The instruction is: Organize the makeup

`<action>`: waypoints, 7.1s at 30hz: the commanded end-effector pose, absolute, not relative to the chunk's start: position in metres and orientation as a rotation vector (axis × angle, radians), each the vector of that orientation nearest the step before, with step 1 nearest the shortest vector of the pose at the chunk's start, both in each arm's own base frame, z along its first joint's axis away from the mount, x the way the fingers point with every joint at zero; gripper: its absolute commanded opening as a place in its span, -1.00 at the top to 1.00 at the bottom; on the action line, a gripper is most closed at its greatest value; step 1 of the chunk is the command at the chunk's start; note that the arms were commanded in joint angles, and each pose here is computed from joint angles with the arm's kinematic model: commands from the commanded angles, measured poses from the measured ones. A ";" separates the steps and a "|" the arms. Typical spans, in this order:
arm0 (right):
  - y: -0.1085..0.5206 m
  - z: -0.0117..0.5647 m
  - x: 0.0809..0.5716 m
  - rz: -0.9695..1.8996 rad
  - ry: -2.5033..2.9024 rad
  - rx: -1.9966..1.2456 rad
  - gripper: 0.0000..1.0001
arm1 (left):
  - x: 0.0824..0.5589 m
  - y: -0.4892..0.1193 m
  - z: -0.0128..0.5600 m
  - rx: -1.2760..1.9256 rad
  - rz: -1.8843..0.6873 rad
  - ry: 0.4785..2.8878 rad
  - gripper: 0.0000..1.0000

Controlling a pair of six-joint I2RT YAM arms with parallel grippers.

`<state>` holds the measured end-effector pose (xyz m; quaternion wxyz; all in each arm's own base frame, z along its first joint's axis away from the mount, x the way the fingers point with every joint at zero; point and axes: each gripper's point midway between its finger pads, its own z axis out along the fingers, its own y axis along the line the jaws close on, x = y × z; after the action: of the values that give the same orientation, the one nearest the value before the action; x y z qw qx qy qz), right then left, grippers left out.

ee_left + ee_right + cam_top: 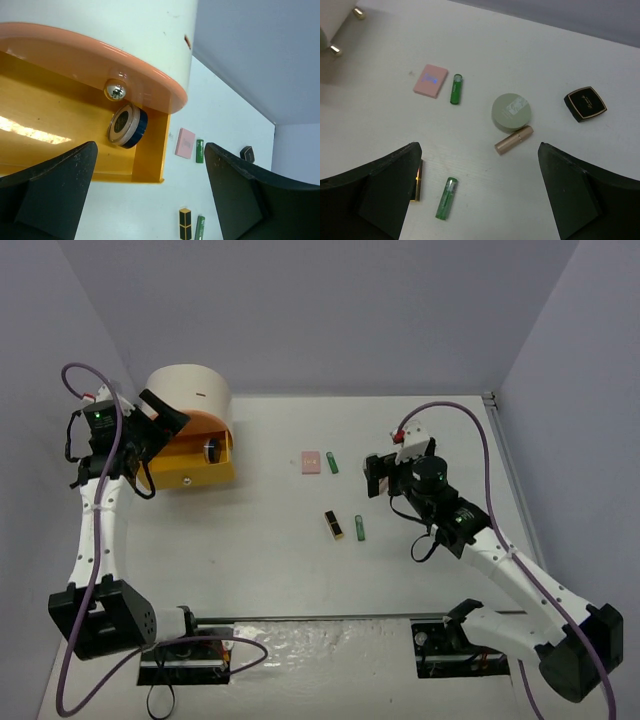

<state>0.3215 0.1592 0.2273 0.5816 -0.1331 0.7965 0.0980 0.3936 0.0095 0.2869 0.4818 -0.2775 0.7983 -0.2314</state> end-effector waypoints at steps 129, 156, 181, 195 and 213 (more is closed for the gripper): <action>0.323 0.294 0.264 0.621 1.481 -0.890 -1.00 | 0.278 -0.186 0.309 -0.024 -0.869 2.011 1.00; 0.203 0.270 0.281 0.329 1.619 -0.524 -1.00 | 0.418 0.054 0.278 -0.927 -0.495 1.788 0.94; 0.194 0.271 0.283 0.294 1.621 -0.486 -1.00 | 0.437 0.060 0.246 -1.076 -0.526 1.811 -0.10; 0.181 0.283 0.294 0.237 1.642 -0.401 -1.00 | 0.405 0.062 0.308 -0.941 -0.424 1.772 -0.16; 0.074 0.247 0.397 0.127 1.889 -0.002 -1.00 | 0.332 -0.005 0.310 -0.466 -0.455 1.958 -0.50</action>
<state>0.3624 0.0887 0.2408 0.5870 -0.0446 0.8078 0.0301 0.3598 0.0266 0.3048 0.5018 -0.3076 0.7858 -0.1901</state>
